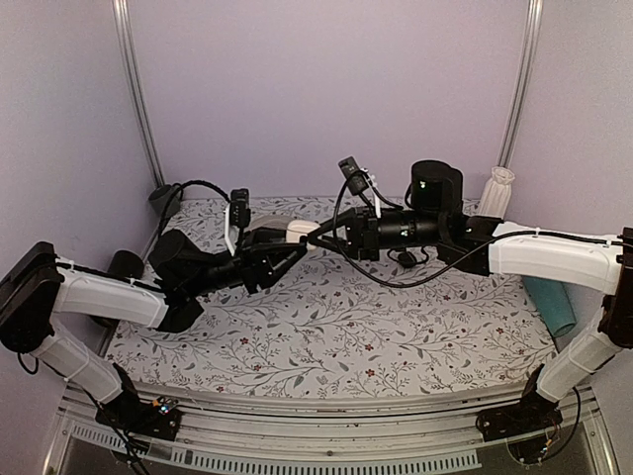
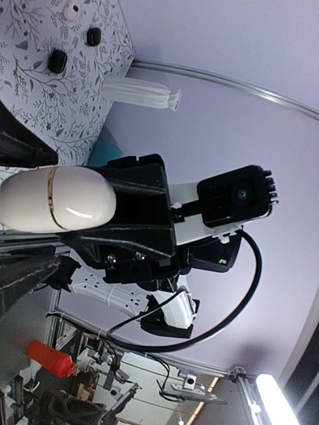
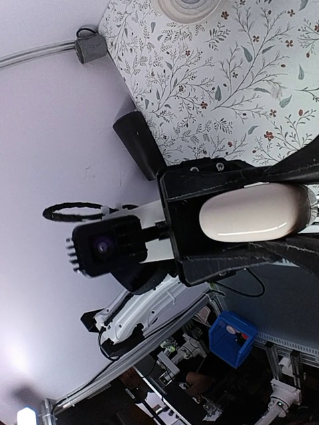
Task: Insert the wireless bluetooth earbuds into the charging case
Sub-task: Pass from the left arm to the right, then place the charging case with the earbuds at the center of the board.
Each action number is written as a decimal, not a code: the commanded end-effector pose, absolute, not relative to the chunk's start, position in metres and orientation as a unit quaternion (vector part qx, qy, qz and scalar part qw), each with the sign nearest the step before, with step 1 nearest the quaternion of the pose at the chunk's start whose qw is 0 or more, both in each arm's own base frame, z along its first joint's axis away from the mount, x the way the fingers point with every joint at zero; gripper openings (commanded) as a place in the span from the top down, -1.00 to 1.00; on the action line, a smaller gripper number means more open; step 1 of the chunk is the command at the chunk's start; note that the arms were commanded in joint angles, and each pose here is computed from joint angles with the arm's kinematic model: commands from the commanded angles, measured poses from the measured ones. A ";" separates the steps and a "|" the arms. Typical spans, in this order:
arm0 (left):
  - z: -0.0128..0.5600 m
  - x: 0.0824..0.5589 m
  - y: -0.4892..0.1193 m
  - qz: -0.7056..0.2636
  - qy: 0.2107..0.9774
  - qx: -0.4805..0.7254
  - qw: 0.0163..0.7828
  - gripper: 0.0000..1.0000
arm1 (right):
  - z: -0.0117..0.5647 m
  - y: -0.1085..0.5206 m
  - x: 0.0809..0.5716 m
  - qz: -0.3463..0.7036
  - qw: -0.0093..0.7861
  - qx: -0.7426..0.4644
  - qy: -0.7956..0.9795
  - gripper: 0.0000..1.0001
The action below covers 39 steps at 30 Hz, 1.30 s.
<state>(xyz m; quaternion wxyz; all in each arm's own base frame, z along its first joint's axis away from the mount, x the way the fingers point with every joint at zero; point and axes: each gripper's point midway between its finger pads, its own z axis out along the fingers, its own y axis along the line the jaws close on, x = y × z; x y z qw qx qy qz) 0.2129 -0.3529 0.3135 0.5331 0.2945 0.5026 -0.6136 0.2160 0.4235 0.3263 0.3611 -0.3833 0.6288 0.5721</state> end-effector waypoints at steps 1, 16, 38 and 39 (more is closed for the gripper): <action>0.314 0.217 -0.351 -0.606 0.497 0.298 0.545 -0.06 | 0.340 0.423 0.221 0.571 0.380 -0.370 0.626 0.91; 0.276 0.265 -0.322 -0.477 0.610 0.218 0.594 -0.92 | 0.258 0.363 0.314 0.501 0.360 -0.172 0.768 0.91; 0.270 0.271 -0.271 -0.406 0.647 0.163 0.624 -0.92 | 0.084 0.350 0.402 0.427 0.200 -0.045 0.881 0.92; 0.269 0.271 -0.271 -0.406 0.647 0.162 0.624 -0.92 | 0.081 0.349 0.404 0.425 0.196 -0.043 0.883 0.92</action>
